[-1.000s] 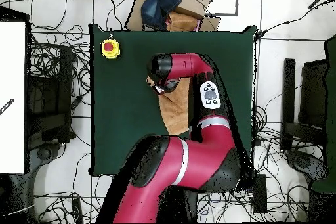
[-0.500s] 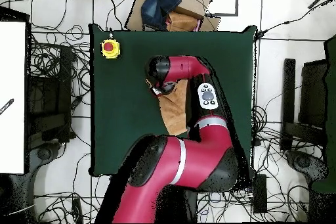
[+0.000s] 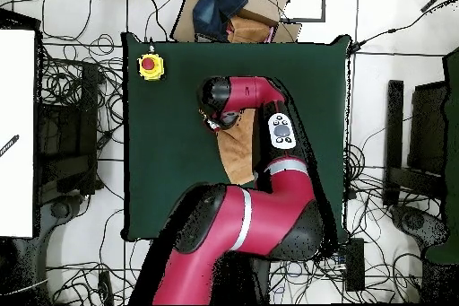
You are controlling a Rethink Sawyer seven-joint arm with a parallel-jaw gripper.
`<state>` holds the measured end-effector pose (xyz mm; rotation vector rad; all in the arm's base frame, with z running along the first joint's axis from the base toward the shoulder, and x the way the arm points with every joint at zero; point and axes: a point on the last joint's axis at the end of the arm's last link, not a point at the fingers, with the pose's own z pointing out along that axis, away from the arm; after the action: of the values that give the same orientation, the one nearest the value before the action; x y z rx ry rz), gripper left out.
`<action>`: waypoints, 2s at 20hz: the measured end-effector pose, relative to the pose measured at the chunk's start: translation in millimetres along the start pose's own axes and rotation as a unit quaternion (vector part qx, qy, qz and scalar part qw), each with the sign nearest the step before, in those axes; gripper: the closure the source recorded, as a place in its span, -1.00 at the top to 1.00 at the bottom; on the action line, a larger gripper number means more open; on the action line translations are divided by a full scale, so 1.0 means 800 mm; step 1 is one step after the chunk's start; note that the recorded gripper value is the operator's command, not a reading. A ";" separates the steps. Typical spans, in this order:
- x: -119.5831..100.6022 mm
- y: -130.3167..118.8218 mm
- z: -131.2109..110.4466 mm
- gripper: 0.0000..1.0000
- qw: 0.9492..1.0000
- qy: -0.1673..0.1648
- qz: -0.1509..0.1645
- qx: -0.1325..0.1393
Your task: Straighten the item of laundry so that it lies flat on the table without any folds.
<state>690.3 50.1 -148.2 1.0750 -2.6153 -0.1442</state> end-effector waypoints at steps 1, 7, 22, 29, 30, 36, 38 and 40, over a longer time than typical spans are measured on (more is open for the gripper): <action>0.000 0.000 0.001 1.00 1.000 0.000 0.000 0.000; -0.003 0.003 0.010 1.00 1.000 -0.002 -0.001 0.000; -0.014 0.006 0.032 1.00 0.999 -0.024 -0.007 0.024; -0.014 0.008 0.032 1.00 0.999 -0.020 -0.008 0.029; -0.014 0.009 0.032 1.00 0.999 -0.019 -0.008 0.030; -0.013 0.008 0.031 1.00 0.999 -0.020 -0.005 0.028; -0.012 0.007 0.031 -1.00 0.999 -0.020 -0.004 0.028; -0.011 0.006 0.030 -1.00 0.999 -0.020 -0.001 0.027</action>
<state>685.6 59.2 -172.3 1.1039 -2.6671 -0.0974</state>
